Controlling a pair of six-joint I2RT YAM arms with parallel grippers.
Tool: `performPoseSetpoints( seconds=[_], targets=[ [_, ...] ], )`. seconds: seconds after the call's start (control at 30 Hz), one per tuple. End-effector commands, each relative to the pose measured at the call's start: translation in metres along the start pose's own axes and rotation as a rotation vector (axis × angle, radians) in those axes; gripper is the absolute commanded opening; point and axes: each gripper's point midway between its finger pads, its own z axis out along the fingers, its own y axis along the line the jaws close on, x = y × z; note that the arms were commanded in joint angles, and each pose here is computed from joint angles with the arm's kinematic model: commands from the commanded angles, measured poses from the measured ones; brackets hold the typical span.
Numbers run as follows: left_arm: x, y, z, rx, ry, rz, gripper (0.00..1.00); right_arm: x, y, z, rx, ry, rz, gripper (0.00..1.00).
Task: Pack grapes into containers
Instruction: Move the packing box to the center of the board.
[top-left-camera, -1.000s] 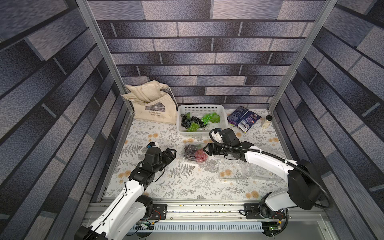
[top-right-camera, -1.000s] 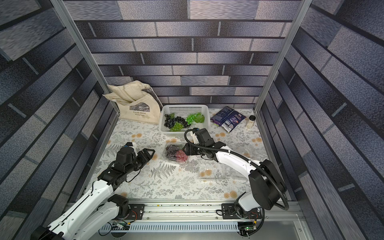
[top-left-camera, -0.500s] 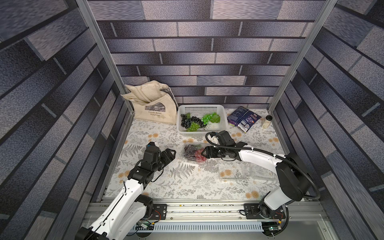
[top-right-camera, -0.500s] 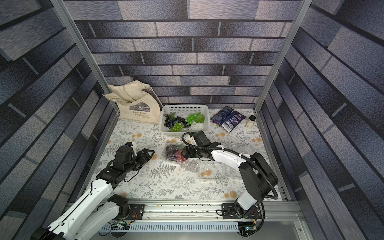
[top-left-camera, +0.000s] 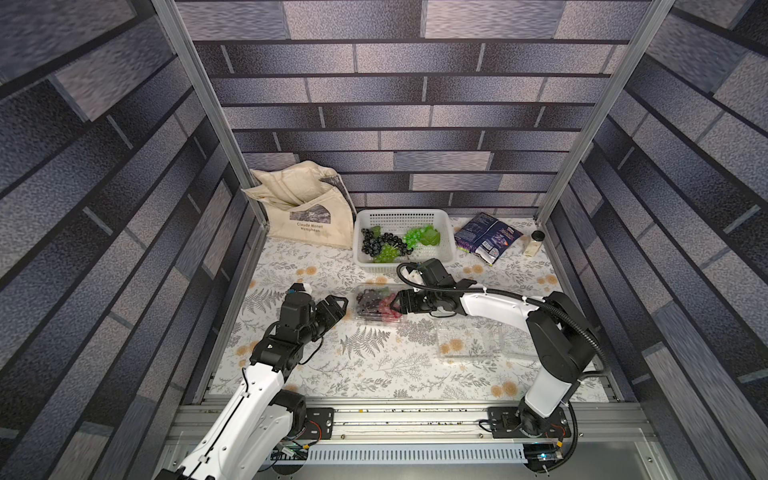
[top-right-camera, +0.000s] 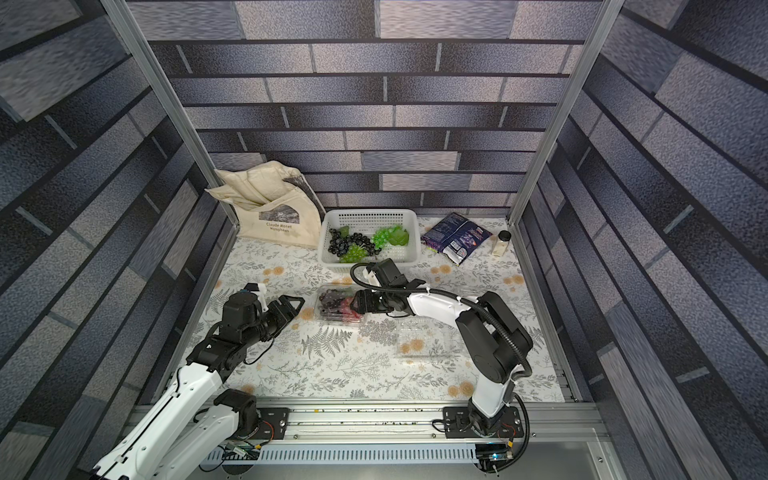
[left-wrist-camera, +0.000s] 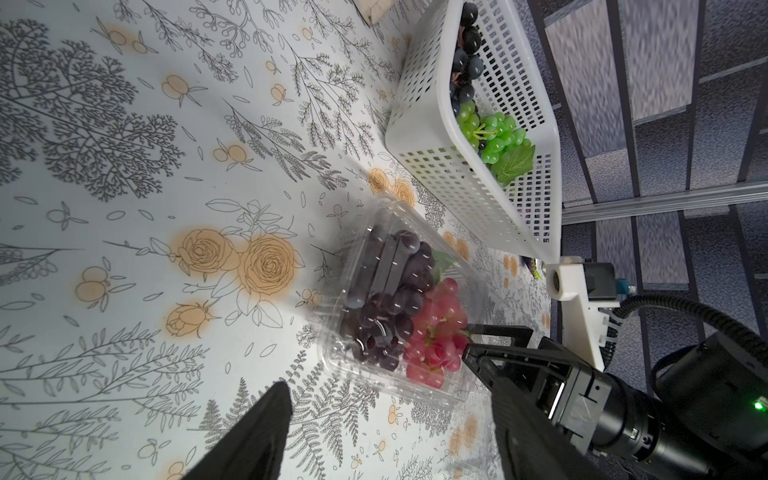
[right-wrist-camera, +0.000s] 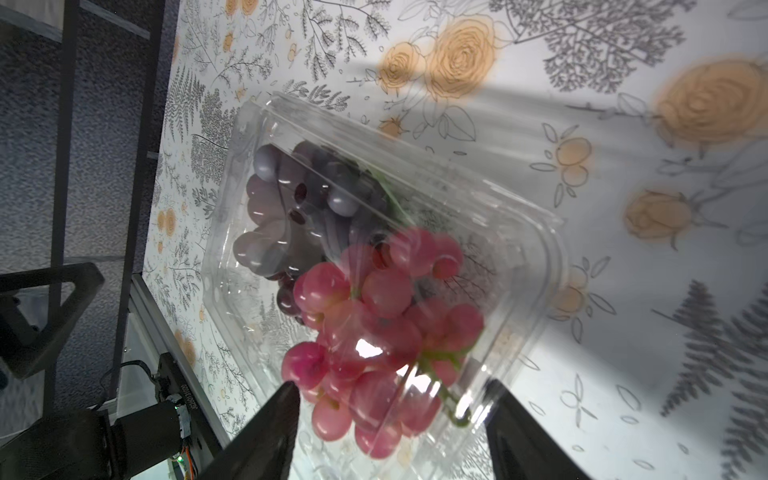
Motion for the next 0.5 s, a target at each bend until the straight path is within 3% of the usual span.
performPoseSetpoints(
  seconds=[0.0,0.47],
  targets=[
    [0.003,0.003,-0.003,0.002,0.014,-0.003,0.78,-0.011,0.021,0.011,-0.053,-0.013,-0.01,0.7],
    [-0.002,0.007,-0.006,0.005,0.003,-0.029,0.78,-0.013,0.056,0.048,-0.145,-0.012,0.032,0.68]
  ],
)
